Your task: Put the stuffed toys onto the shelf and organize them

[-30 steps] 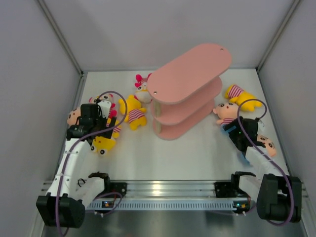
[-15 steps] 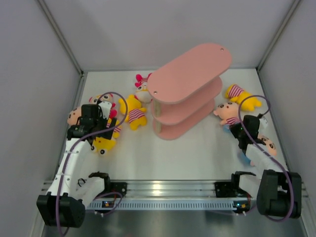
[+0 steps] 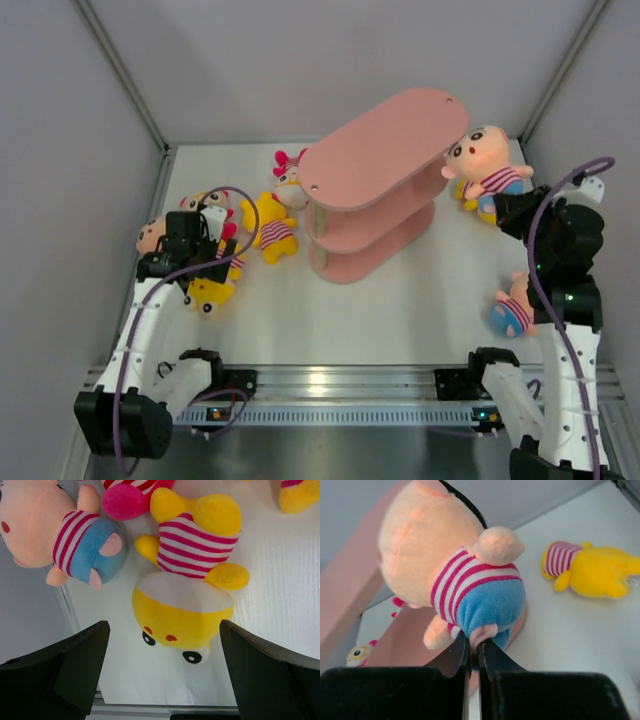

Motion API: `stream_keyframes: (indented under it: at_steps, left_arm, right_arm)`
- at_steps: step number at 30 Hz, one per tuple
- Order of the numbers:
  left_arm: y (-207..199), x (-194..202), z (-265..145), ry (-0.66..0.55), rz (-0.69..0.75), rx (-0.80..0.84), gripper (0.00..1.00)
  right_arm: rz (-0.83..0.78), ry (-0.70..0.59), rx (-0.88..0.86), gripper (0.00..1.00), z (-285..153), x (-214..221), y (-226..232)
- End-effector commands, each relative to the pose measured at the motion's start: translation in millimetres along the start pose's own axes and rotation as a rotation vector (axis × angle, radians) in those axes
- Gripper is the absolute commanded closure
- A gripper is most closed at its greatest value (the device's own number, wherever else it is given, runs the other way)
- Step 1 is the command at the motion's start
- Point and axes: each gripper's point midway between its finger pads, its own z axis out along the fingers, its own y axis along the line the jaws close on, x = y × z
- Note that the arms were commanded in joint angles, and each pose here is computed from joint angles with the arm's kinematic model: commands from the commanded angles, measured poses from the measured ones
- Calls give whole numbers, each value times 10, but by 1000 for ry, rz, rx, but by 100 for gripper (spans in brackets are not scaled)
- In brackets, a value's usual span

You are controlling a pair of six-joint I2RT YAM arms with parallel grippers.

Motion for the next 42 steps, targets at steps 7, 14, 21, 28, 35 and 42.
stream_keyframes:
  at_steps: [7, 14, 21, 28, 35, 42]
  left_arm:
    - [25, -14, -68, -23, -11, -12, 3]
    - [20, -15, -68, -23, -9, -9, 3]
    - [26, -17, -74, -25, -11, -13, 3]
    - [25, -26, -89, -34, -12, -12, 3]
    - [-2, -49, -90, -41, -5, 7, 3]
    - [-14, -107, -109, -56, -2, 21, 2]
  right_arm:
    - [11, -1, -406, 100, -259, -891, 1238]
    - [105, -14, -484, 100, -50, -1039, 1455]
    - [141, 87, -514, 100, 346, -903, 1664]
    - [193, 146, -491, 92, 631, -638, 1788]
    - [188, 134, -474, 54, 643, -631, 1753]
    - [88, 117, -429, 30, 438, -652, 1632]
